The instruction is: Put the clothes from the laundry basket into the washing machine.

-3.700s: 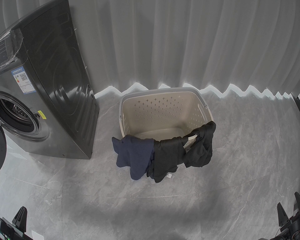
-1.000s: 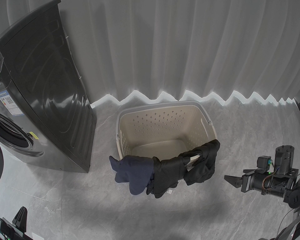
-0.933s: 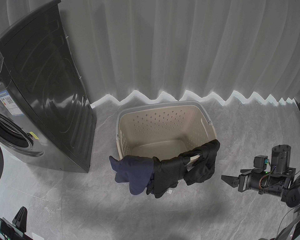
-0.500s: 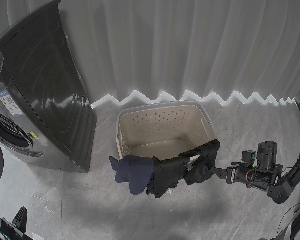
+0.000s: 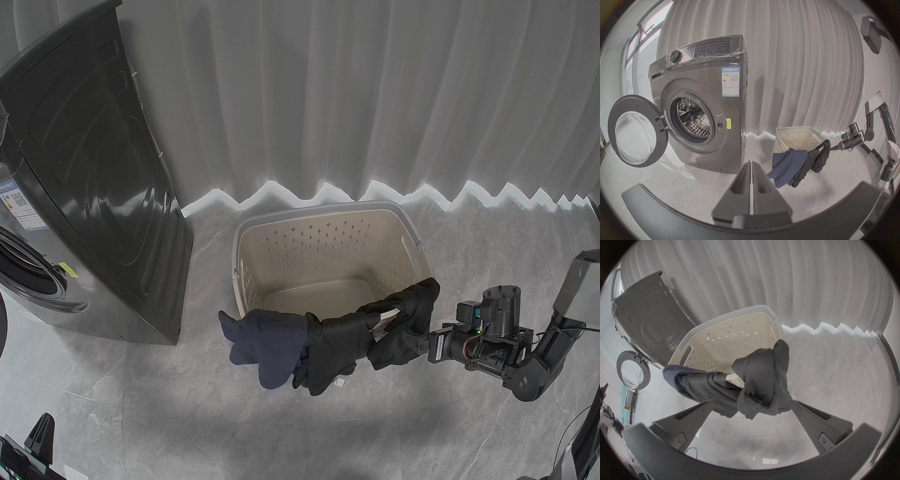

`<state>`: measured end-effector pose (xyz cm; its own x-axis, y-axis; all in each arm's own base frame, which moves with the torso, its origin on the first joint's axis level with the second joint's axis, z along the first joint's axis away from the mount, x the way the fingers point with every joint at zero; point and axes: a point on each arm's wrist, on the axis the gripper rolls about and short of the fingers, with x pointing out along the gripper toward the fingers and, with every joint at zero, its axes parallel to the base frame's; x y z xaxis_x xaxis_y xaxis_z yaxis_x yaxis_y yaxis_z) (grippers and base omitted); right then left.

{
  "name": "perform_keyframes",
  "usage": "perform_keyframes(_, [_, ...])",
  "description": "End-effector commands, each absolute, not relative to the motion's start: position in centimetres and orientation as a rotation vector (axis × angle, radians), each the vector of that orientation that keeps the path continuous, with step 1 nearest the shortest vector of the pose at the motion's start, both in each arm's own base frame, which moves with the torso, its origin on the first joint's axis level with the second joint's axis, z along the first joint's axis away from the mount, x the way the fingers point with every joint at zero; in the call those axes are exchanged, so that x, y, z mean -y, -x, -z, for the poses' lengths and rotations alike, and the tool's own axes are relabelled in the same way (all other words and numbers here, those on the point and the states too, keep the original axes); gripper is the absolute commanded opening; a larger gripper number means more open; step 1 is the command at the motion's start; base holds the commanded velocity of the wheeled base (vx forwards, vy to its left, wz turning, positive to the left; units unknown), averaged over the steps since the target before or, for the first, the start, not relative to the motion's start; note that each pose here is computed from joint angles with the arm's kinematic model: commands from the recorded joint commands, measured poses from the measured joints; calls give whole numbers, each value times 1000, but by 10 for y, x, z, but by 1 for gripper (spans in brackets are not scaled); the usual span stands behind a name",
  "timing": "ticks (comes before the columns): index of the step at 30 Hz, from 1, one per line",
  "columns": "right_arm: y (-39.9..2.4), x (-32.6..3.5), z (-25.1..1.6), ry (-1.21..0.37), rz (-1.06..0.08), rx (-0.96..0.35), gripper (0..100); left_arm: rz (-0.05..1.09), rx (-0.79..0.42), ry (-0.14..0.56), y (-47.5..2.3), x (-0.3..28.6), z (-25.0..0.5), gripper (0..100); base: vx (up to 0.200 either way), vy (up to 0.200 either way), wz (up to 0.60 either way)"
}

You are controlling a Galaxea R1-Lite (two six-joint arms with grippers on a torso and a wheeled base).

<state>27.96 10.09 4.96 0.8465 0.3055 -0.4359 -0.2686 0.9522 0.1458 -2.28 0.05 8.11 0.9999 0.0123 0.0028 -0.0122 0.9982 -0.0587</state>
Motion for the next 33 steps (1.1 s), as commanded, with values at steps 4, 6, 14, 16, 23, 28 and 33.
perform_keyframes(4, [-301,-105,-38,-83,-293,-471,100,-14,-3,60,22,-1,-76,0,0,0,0])
perform_keyframes(6, [-307,-106,-38,-85,-291,-461,100,-12,-3,60,22,-1,-76,0,0,0,0])
perform_keyframes(14, [-325,-107,-35,-93,-279,-433,100,-14,-3,58,22,-1,-76,0,0,0,0])
perform_keyframes(16, [-329,-106,-36,-96,-274,-424,100,-12,-3,60,22,-1,-76,0,0,0,0])
perform_keyframes(23, [-339,-102,-31,-89,-259,-417,100,-14,-3,58,22,-1,-76,0,0,0,0])
perform_keyframes(28, [-345,-102,-33,-93,-256,-397,0,-14,-3,60,22,-1,-76,0,0,0,0])
perform_keyframes(33, [-345,-103,-33,-100,-262,-397,0,-14,-3,60,22,-1,-76,0,0,0,0])
